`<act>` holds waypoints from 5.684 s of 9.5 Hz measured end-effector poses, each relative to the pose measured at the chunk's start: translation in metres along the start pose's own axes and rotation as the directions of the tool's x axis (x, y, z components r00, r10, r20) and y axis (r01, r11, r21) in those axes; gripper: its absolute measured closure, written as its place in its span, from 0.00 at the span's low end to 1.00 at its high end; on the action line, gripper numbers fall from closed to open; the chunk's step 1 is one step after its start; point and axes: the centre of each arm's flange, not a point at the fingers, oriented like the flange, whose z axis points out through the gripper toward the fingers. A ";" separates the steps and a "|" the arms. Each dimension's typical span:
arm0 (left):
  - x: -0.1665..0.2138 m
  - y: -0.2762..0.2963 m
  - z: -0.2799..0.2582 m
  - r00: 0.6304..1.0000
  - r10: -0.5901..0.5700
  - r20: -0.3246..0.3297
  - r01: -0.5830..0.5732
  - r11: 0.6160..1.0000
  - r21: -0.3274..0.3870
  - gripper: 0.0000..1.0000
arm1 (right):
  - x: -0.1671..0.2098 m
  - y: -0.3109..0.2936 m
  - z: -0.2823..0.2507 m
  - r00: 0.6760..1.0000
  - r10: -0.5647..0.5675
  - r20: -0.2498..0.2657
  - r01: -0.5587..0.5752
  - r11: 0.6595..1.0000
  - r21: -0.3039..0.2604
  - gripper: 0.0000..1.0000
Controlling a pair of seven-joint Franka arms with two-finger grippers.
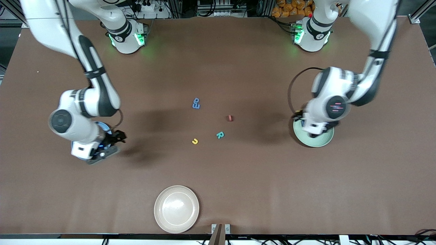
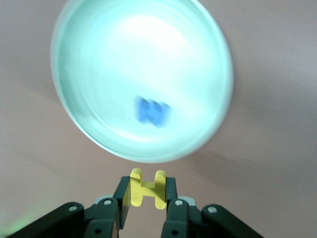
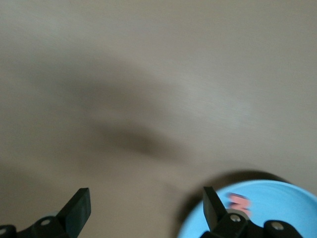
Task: Sort upper and lower case letters into plates
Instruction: 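Drop the H in the green plate while the right gripper releases m, then grasp the pink O with the left gripper while the right gripper approaches n, then carry the pink O to the green plate with the left gripper, then grasp the yellow n with the right gripper while the left gripper reaches R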
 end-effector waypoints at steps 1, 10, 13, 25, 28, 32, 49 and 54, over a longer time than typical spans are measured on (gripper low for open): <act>0.013 -0.025 0.005 0.998 0.064 -0.022 -0.065 0.998 -0.019 0.68 | 0.007 -0.033 0.002 0.999 0.044 0.010 -0.044 0.999 0.002 0.00; -0.033 0.078 -0.005 0.955 0.248 -0.162 -0.278 0.940 -0.200 0.00 | 0.016 -0.208 -0.017 0.980 0.197 -0.014 -0.197 0.980 0.000 0.00; -0.097 0.194 -0.014 0.924 0.303 -0.235 -0.361 0.892 -0.270 0.00 | 0.050 -0.208 -0.004 0.996 -0.057 -0.064 0.056 0.998 -0.018 0.00; -0.195 0.320 0.098 0.965 0.132 -0.226 -0.169 0.974 -0.154 0.18 | 0.084 -0.168 0.033 0.996 -0.094 0.013 0.093 0.995 0.027 0.00; -0.207 0.324 0.101 0.964 0.141 -0.224 -0.177 0.973 -0.151 0.21 | 0.085 -0.164 0.031 0.996 -0.088 0.008 0.088 0.996 0.027 0.00; -0.205 0.324 0.101 0.959 0.152 -0.239 -0.190 0.972 -0.141 0.44 | 0.094 -0.169 0.018 0.995 -0.096 -0.022 0.097 0.995 0.026 0.00; -0.014 0.046 0.026 0.850 0.498 -0.173 -0.493 0.867 0.074 0.90 | 0.104 -0.276 0.063 0.958 -0.286 0.002 0.286 0.958 0.026 0.00; -0.043 0.008 0.062 0.827 0.527 -0.196 -0.523 0.849 0.073 0.61 | 0.105 -0.287 0.083 0.953 -0.303 0.019 0.302 0.953 0.026 0.00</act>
